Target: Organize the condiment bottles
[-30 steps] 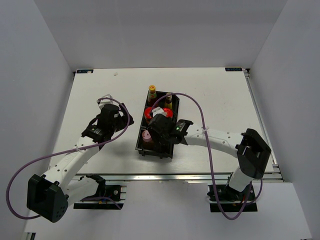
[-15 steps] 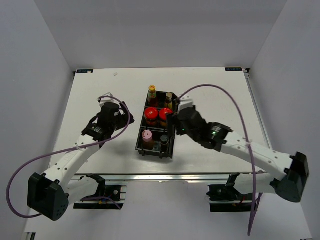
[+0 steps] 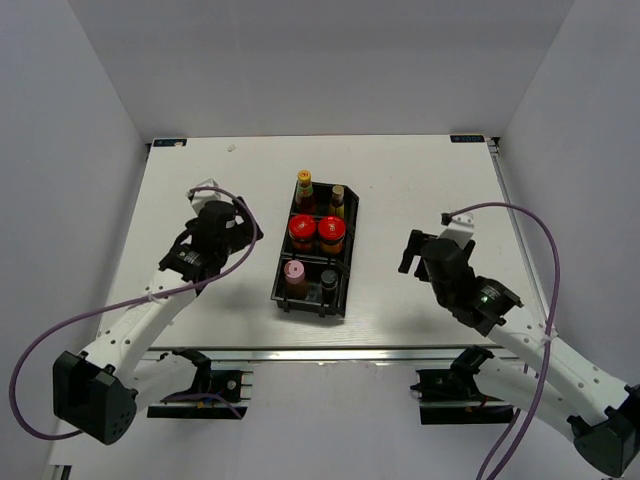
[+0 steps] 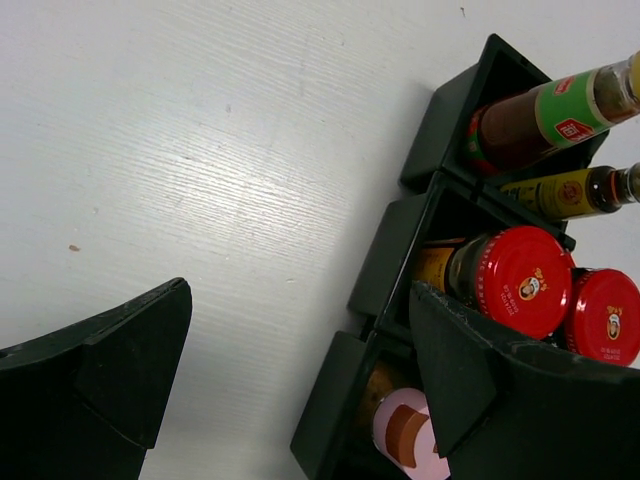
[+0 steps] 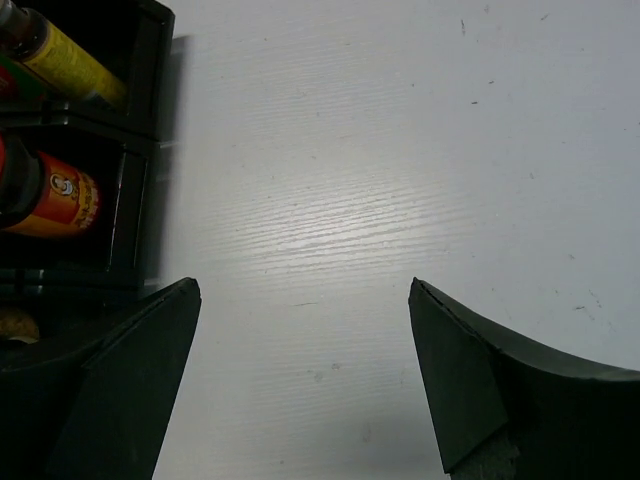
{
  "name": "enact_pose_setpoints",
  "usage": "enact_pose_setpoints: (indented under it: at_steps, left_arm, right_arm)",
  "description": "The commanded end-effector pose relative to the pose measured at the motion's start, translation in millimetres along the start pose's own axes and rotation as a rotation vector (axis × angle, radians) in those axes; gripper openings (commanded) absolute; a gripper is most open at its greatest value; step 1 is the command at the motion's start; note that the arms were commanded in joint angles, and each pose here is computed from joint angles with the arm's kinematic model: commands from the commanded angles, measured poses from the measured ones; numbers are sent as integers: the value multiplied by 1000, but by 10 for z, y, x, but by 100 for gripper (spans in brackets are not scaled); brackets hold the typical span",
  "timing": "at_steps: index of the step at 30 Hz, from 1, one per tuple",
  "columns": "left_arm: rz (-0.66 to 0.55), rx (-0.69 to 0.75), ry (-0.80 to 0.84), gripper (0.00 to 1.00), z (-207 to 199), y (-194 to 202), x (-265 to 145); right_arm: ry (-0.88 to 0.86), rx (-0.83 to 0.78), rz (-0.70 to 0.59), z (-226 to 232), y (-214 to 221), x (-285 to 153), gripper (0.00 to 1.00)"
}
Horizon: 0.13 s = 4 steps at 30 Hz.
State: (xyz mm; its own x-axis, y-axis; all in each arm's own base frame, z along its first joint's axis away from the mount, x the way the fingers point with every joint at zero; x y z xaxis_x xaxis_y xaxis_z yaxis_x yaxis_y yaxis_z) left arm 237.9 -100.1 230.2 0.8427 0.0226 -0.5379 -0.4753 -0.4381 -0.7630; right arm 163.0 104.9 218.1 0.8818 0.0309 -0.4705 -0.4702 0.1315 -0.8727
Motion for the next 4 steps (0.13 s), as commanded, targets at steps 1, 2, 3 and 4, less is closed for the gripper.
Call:
enact_pose_setpoints:
  at_steps: [1, 2, 3, 4]
  left_arm:
    - [-53, -10, -14, 98, -14, -148, -79]
    - [-51, -16, -14, 98, -12, -140, -79]
    - [-53, -19, -10, 98, -9, -138, -86]
    - [-53, -22, -9, 98, 5, -113, -77]
  right_arm:
    - [18, 42, -42, 7, -29, 19, 89]
    - [23, 44, -45, 9, -38, 28, 89]
    - [28, 31, -38, 16, -27, 48, 89]
    - [25, 24, -37, 29, -41, 49, 89]
Point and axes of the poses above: each gripper's point midway between its finger pads, its own x axis out along the fingers, its own z axis along the line the jaws close on, y = z × x, the point moved 9 cm from there along -x, back along the fingers, and after that the axes turned 2 degrees about -x, right-handed, at the moved point
